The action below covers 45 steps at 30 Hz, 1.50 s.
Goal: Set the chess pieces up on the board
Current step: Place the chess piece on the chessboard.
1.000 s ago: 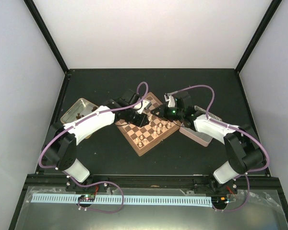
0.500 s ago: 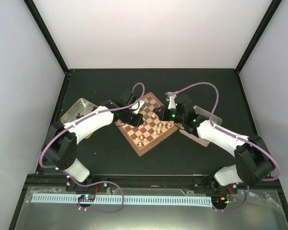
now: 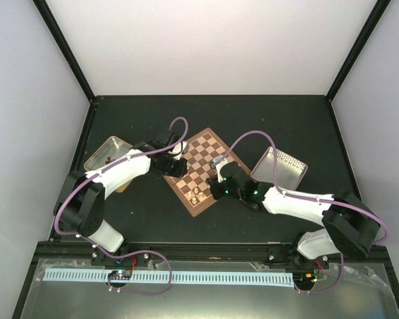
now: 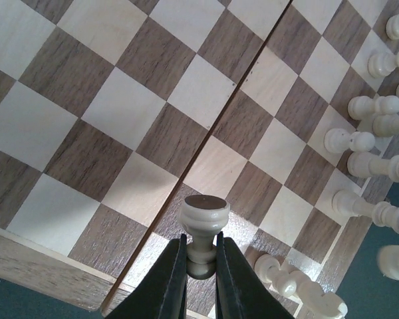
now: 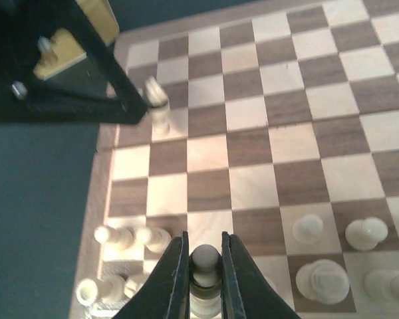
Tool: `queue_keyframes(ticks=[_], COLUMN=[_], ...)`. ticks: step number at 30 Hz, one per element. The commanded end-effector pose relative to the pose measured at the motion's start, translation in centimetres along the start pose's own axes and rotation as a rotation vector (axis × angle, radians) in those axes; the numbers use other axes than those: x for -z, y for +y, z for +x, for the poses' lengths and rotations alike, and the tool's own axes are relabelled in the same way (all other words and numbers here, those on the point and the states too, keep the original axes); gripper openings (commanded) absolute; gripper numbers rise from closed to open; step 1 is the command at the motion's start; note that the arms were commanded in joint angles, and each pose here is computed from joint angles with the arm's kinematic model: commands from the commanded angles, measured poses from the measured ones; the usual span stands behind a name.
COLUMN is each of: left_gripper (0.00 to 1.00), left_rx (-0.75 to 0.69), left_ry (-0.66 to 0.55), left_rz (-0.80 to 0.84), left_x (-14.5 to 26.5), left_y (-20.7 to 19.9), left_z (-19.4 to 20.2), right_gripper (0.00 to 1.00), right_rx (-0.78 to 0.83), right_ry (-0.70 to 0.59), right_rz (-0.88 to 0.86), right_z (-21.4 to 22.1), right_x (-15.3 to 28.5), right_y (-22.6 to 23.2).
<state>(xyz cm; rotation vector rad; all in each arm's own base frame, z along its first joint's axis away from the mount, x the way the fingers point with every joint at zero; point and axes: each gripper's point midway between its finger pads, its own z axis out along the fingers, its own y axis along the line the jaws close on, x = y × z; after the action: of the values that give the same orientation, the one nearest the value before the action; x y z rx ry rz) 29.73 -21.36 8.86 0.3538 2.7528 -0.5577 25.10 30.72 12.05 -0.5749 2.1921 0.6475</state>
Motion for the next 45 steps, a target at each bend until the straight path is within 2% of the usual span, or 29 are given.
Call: queue_keyframes(ticks=[1, 6, 19, 23, 28, 38, 45], left_gripper=[0.02, 0.02, 0.02, 0.02, 0.02, 0.01, 0.02], left_rx=[0.004, 0.004, 0.0, 0.0, -0.001, -0.003, -0.019], left_ry=[-0.058, -0.058, -0.057, -0.056, -0.056, -0.057, -0.071], left_rz=[0.039, 0.05, 0.06, 0.069, 0.07, 0.083, 0.148], left_x=[1.1, 1.1, 1.2, 1.3, 1.2, 1.4, 2.3], left_y=[-0.7, -0.9, -1.0, -1.2, -1.2, -1.5, -2.8], left_z=[-1.3, -1.3, -1.1, -1.1, -1.1, -1.2, -1.4], right_gripper=[0.05, 0.05, 0.07, 0.11, 0.21, 0.24, 0.27], right_rx=[0.096, 0.159, 0.176, 0.178, 0.17, 0.131, 0.03], right_ry=[-0.028, -0.018, 0.007, 0.018, 0.018, -0.031, -0.11], right_rz=[0.051, 0.049, 0.106, 0.106, 0.1, 0.066, 0.028], right_z=[0.6, 1.8, 3.4, 3.7, 3.5, 1.5, -2.1], right_x=[-0.7, -1.2, -2.8, -2.9, -2.7, -1.0, 2.0], right_y=[-0.1, 0.9, 0.0, 0.0, 0.1, 1.0, 1.9])
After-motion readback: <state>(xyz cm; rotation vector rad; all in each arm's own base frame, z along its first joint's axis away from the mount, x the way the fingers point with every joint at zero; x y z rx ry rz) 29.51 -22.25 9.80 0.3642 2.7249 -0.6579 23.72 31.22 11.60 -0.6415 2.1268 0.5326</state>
